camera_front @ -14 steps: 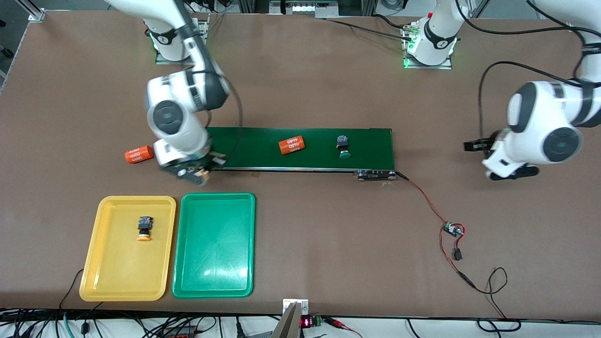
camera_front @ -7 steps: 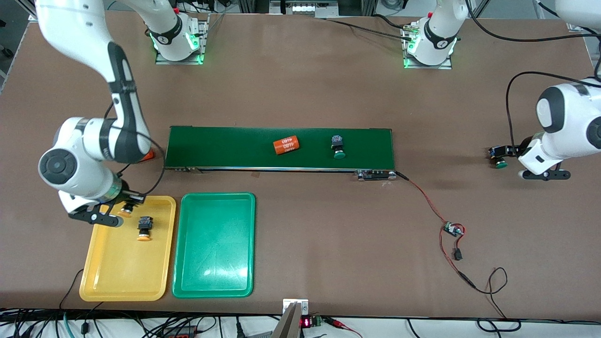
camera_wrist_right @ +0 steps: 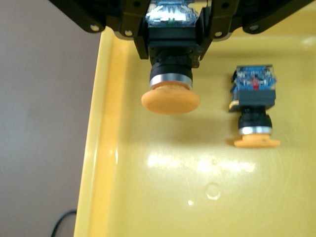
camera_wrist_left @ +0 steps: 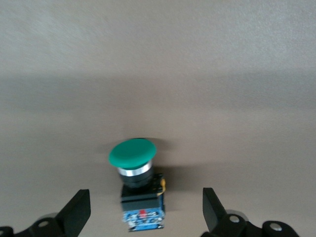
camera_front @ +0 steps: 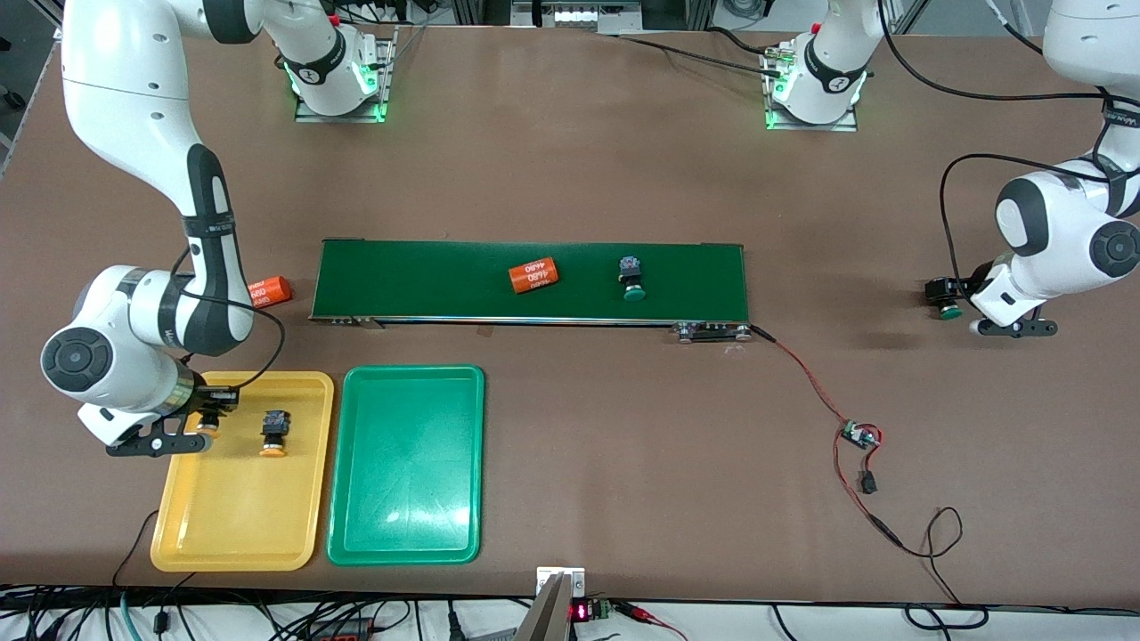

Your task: Sort buttons by color to trays

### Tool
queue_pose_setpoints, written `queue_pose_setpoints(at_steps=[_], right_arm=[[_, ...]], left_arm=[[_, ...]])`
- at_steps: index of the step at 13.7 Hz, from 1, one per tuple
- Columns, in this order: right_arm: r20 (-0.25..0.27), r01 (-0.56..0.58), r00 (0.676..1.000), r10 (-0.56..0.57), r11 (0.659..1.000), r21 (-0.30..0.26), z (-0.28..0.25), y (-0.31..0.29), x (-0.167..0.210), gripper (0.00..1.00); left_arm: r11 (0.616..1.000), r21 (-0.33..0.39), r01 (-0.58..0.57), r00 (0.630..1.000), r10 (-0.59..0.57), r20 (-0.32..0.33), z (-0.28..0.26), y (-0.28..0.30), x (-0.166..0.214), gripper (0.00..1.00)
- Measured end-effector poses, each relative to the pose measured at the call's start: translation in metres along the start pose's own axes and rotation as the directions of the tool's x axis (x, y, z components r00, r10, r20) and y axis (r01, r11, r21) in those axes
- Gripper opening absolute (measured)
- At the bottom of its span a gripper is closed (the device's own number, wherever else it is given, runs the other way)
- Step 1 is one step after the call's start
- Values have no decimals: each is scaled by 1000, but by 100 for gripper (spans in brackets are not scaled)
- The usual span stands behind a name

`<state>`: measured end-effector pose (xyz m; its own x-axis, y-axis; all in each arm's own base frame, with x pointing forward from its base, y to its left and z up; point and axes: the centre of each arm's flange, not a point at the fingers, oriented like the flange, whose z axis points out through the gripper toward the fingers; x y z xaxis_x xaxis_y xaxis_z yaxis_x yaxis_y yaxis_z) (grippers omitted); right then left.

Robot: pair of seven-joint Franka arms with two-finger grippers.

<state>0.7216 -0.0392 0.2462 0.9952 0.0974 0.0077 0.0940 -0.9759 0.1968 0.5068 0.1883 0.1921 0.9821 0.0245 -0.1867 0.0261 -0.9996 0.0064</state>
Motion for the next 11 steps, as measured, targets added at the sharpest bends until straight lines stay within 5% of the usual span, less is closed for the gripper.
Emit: queue_pose_setpoints(at_steps=[3,6,8,11], right_arm=[[-31,37,999,-37,999,-11,14,-6,4,41],[-22,67,998,-67,998,-15,24,-8,3,41],[-20,73,997,-73,997,-15,25,-9,3,54],[-24,82,996,-82,997,-15,23,-12,4,85]], left_arm=[[1000,-30,-7,1000,7,12,12,1,-2,95],[999,-36,-34,999,35,28,21,2,-6,66],[998,-38,-50,998,51,29,21,2,-6,46],[997,-57,-58,996,62,64,18,4,-8,43]])
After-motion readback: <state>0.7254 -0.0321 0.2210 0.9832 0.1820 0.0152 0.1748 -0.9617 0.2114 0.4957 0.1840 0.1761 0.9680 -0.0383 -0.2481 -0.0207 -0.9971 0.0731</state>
